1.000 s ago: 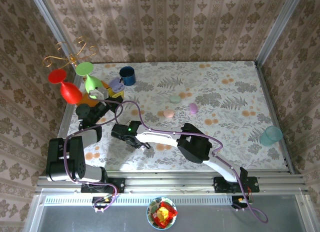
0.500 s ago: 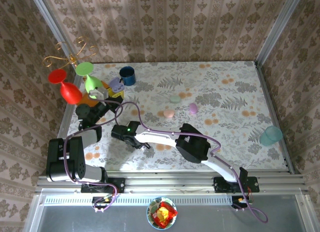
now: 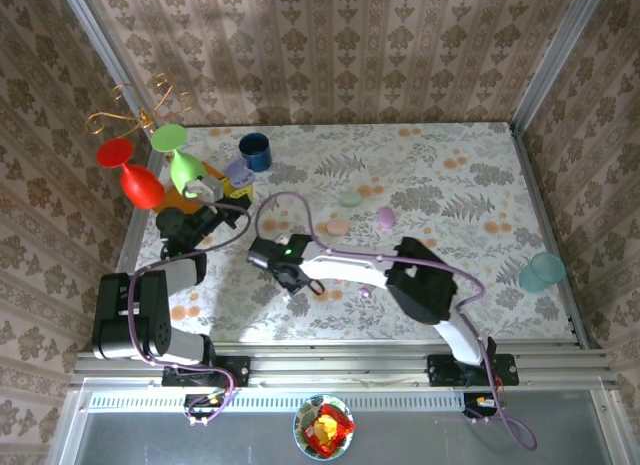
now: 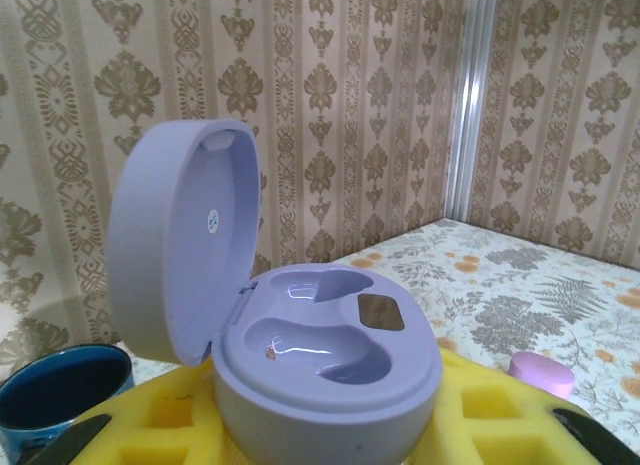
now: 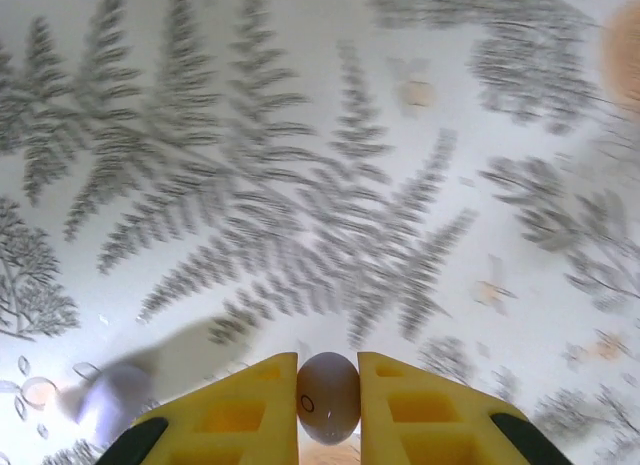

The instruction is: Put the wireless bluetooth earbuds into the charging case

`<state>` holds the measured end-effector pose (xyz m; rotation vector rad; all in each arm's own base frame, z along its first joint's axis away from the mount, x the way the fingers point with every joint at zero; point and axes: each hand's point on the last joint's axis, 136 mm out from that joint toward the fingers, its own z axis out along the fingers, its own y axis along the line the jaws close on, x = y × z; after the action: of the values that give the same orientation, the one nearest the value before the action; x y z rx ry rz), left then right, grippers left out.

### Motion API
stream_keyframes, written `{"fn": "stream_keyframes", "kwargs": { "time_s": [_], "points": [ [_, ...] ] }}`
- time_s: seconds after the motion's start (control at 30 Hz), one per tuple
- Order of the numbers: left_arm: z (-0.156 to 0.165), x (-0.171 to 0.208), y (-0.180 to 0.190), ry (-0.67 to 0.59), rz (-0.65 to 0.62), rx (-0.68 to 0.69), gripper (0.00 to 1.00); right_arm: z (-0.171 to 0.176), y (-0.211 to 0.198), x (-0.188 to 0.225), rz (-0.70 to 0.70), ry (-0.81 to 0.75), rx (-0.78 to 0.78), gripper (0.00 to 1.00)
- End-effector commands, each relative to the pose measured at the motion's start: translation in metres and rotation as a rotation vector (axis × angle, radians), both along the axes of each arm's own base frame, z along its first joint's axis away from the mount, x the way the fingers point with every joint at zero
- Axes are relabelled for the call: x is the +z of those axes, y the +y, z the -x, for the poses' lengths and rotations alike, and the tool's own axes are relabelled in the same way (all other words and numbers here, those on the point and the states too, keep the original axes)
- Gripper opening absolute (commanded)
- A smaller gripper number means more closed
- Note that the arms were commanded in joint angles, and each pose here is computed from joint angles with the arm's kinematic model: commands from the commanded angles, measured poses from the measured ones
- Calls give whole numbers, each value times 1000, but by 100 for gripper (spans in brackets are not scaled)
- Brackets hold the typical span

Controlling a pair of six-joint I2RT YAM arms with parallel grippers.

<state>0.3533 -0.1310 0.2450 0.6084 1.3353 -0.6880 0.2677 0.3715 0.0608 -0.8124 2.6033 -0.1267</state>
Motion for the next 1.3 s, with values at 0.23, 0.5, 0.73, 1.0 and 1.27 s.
{"fn": "stream_keyframes", "kwargs": {
  "time_s": [0.23,0.5,0.73,1.0,1.27],
  "points": [
    [23,-13,-60,-51,-64,-197,32,-28,-64,69,-471,20,-177,19],
    [63,-23,-111,-51,-82,-390,31,-22,-92,123,-721,38,-62,17],
    [93,-37,-133,-35,-101,-530,32,-6,-83,185,-923,19,109,16],
    [116,-47,-145,1,-105,-646,32,0,-62,210,-1010,74,225,16],
    [124,-46,-148,8,-104,-702,32,-14,-56,198,-983,86,191,15]
  ]
}}
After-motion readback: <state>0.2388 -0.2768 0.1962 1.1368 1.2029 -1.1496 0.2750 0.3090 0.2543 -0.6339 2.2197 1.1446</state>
